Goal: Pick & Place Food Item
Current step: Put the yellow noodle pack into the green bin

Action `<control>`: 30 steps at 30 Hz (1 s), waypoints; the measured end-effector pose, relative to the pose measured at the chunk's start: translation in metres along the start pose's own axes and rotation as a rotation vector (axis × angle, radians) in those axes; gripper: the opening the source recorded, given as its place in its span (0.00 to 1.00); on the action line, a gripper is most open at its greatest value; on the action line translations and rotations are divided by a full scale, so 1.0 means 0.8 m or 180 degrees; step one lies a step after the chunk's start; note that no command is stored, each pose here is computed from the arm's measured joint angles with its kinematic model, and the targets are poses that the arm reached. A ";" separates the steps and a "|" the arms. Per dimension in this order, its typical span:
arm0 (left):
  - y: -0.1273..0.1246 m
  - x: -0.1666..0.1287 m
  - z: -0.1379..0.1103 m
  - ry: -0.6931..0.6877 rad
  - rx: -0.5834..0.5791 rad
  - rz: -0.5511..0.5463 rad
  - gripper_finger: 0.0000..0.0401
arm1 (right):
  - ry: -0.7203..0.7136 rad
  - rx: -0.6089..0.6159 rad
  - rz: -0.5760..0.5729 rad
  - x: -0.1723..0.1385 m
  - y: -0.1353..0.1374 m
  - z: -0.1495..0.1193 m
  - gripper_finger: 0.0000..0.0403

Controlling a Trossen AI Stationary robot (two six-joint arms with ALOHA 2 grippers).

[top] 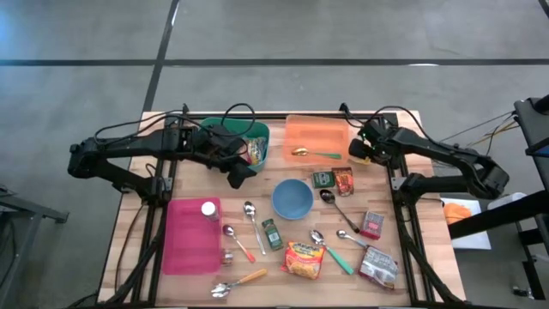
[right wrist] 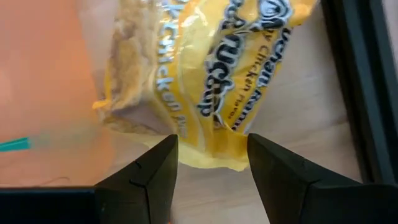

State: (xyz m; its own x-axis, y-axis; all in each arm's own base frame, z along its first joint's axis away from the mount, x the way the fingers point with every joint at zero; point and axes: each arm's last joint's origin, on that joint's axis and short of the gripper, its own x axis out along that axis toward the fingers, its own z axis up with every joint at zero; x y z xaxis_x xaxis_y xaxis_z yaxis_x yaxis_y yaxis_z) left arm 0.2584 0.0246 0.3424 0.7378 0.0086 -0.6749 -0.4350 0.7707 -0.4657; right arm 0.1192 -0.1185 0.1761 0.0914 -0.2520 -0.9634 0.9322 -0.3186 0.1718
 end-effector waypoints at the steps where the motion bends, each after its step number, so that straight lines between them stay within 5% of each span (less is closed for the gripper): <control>1: 0.000 0.000 0.000 0.0001 -0.0008 -0.0001 0.62 | -0.0010 -0.0024 0.0021 -0.003 0.001 0.001 0.47; 10: 0.001 0.000 0.001 -0.0014 -0.0019 -0.0002 0.62 | 0.0064 -0.0233 -0.0099 -0.019 0.001 0.003 0.47; 25: 0.002 0.000 0.004 -0.0052 -0.0054 -0.0006 0.62 | 0.0049 -0.0390 -0.0238 0.022 0.014 0.009 0.47; 30: 0.002 0.000 0.003 -0.0041 -0.0065 -0.0009 0.62 | 0.0152 -0.0502 -0.0354 0.035 0.017 0.008 0.37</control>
State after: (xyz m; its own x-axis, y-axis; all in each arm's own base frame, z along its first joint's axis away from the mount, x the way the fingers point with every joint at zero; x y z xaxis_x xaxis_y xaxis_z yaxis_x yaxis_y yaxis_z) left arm 0.2587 0.0275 0.3433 0.7455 0.0147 -0.6663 -0.4432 0.7576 -0.4791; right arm 0.1323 -0.1359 0.1530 -0.0021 -0.1785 -0.9839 0.9805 -0.1939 0.0330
